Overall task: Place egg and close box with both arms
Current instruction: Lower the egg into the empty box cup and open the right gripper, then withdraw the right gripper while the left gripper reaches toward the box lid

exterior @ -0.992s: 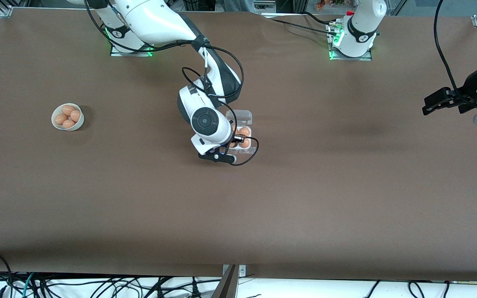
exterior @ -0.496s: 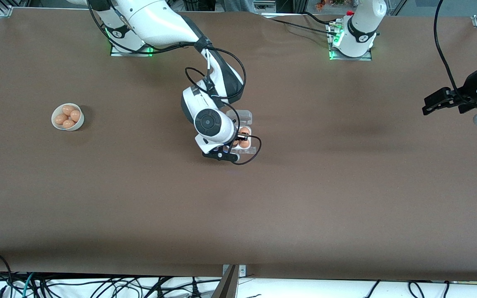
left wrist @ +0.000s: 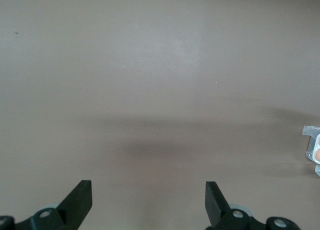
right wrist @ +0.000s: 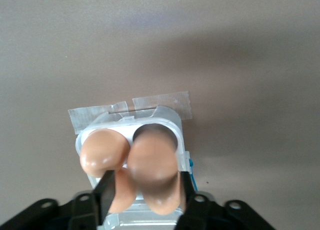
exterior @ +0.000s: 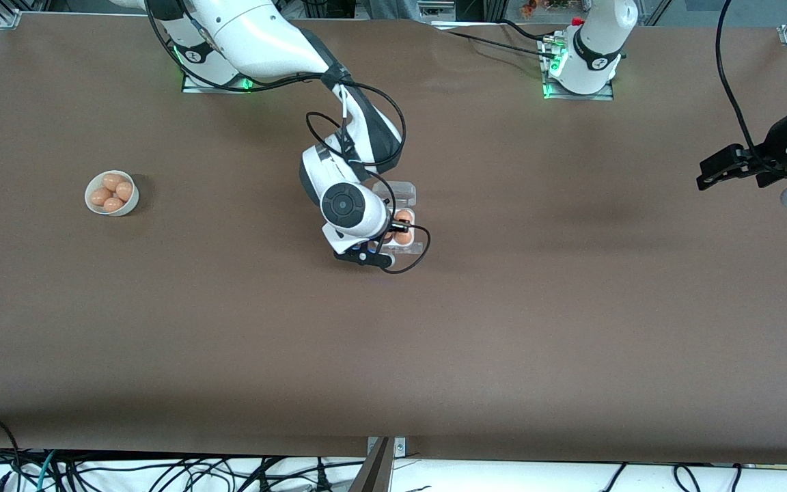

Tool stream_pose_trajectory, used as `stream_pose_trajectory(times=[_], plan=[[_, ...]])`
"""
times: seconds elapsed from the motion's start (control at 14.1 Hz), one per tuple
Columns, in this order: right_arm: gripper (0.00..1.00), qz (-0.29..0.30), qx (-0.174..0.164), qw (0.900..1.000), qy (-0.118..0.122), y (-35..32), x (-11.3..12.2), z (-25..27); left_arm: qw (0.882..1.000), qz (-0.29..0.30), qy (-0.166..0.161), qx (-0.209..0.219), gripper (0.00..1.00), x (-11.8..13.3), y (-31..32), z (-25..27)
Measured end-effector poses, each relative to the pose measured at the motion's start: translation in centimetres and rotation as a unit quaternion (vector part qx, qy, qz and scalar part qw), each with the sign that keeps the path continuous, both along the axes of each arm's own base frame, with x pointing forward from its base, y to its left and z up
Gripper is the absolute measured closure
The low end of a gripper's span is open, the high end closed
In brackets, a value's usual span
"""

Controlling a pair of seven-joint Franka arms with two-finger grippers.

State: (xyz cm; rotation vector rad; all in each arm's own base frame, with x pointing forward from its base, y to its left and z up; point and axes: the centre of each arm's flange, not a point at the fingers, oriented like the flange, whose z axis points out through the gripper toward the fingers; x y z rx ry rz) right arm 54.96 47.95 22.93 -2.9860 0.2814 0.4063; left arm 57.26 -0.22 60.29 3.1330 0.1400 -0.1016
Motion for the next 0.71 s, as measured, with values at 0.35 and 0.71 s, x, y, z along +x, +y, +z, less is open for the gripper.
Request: stream_pose_trajectory(times=[0.35, 0.71], plan=[[0.1, -0.006, 0.001, 1.0, -0.003, -0.6, 0.7, 0.2, 1.0, 0.0, 0.001, 0.0, 0.0, 0.0, 0.0, -0.1], [0.0, -0.041, -0.011, 0.998, -0.045, -5.0, 5.3, 2.9, 1.0, -0.002, 0.003, 0.0, 0.0, 0.1, -0.2, -0.2]])
